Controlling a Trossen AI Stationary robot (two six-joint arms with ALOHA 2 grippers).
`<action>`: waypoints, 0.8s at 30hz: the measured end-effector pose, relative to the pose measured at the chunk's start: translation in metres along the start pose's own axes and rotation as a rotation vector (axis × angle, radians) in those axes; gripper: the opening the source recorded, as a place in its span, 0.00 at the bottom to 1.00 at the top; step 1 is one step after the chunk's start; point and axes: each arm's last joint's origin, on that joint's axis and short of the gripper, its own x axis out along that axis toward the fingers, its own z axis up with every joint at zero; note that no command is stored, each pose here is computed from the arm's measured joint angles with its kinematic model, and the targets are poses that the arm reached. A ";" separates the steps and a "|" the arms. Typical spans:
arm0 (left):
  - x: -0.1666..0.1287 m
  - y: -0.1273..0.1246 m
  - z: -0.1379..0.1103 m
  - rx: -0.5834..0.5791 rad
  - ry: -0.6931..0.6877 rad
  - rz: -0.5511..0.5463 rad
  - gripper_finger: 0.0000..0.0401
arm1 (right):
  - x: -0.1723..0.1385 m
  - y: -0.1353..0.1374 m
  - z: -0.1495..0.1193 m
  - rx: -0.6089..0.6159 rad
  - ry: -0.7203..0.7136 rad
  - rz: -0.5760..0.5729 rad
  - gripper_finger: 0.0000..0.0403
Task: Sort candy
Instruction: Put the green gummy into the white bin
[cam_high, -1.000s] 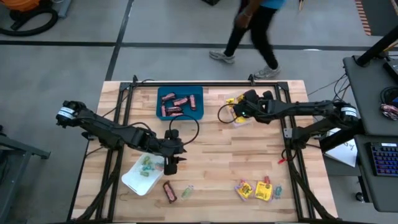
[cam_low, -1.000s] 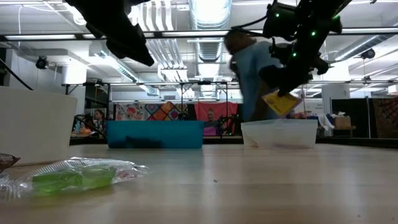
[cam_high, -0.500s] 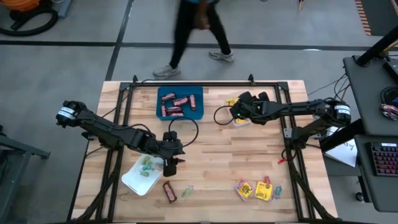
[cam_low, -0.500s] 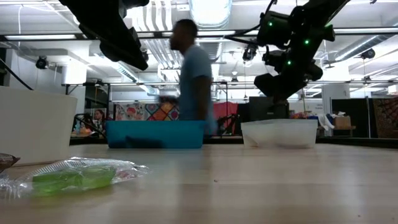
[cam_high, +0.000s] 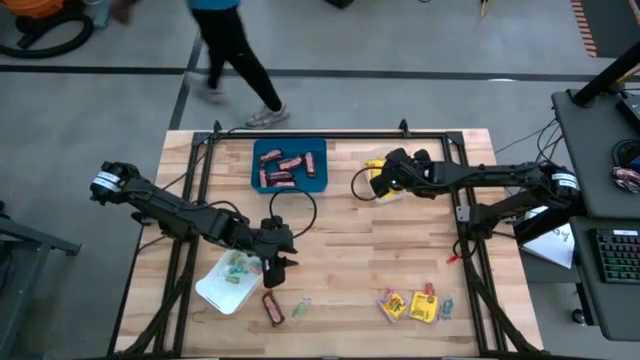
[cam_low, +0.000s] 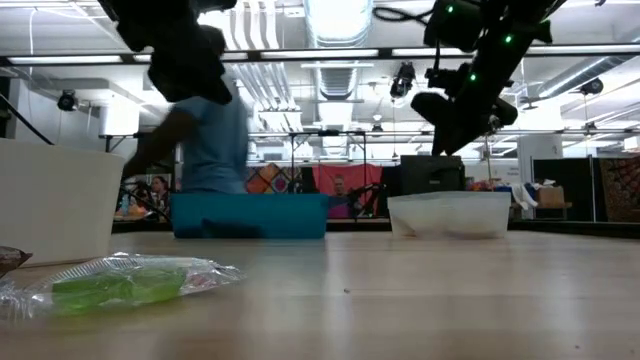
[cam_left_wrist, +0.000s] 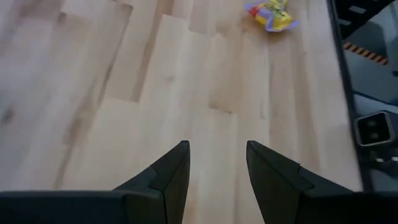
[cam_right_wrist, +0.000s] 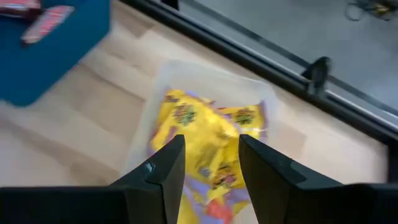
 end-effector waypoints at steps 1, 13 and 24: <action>0.000 -0.001 -0.001 -0.012 0.002 -0.003 0.35 | -0.003 0.001 0.000 -0.002 0.001 0.021 0.36; 0.033 -0.022 -0.009 -0.065 0.059 0.017 0.35 | -0.022 0.016 -0.009 -0.052 -0.013 0.127 0.35; 0.060 -0.062 -0.021 0.174 0.212 -0.020 0.35 | -0.028 0.022 -0.014 -0.103 -0.014 0.154 0.35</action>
